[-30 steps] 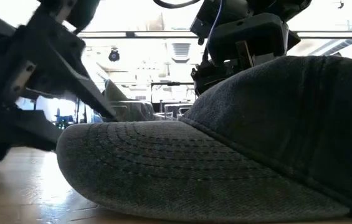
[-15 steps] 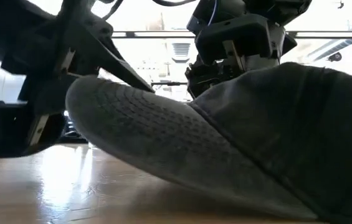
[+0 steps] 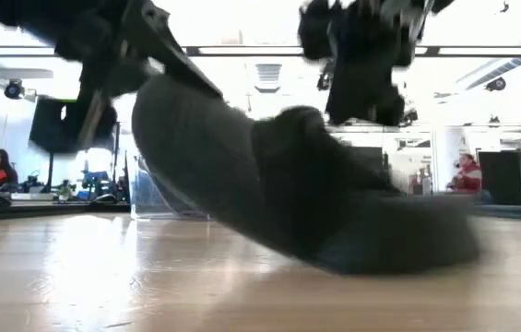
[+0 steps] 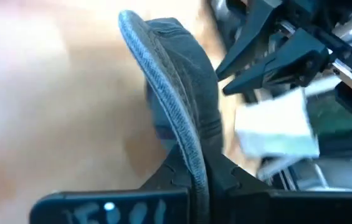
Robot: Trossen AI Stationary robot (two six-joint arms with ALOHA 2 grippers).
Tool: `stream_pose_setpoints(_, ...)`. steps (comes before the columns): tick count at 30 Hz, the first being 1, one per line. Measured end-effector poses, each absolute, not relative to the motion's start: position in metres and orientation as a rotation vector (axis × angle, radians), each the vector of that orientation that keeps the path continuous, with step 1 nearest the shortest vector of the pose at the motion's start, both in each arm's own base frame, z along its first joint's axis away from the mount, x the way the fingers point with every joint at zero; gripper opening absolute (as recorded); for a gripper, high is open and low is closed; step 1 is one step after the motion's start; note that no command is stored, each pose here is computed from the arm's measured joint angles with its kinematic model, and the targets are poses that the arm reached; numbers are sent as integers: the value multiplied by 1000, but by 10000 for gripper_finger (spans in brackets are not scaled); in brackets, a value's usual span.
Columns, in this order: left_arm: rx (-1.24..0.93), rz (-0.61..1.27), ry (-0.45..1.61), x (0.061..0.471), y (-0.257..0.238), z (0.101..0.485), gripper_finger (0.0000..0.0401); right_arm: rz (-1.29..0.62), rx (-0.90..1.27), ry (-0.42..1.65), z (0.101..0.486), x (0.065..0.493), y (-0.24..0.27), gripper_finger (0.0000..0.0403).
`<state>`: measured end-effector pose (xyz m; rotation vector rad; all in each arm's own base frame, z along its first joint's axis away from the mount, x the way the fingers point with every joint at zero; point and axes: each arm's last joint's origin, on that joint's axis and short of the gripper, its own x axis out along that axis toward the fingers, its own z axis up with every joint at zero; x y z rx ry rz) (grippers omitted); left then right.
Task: Pick & Place hat
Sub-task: Put the black cap into the right transparent bin
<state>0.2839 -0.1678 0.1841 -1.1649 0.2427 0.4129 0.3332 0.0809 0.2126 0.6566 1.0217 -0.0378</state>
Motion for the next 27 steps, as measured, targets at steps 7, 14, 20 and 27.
stream_pose_setpoints(7,-863,543,-13,264,-138,265,7,-342,459,590,305,278,58,68)
stream_pose_setpoints(14,-286,702,-76,267,-106,367,6,-518,357,378,347,231,40,68)
stream_pose_setpoints(20,118,930,76,299,-61,399,6,-561,397,428,340,224,38,68)
stream_pose_setpoints(27,83,917,295,352,7,346,9,-593,437,459,330,232,40,68)
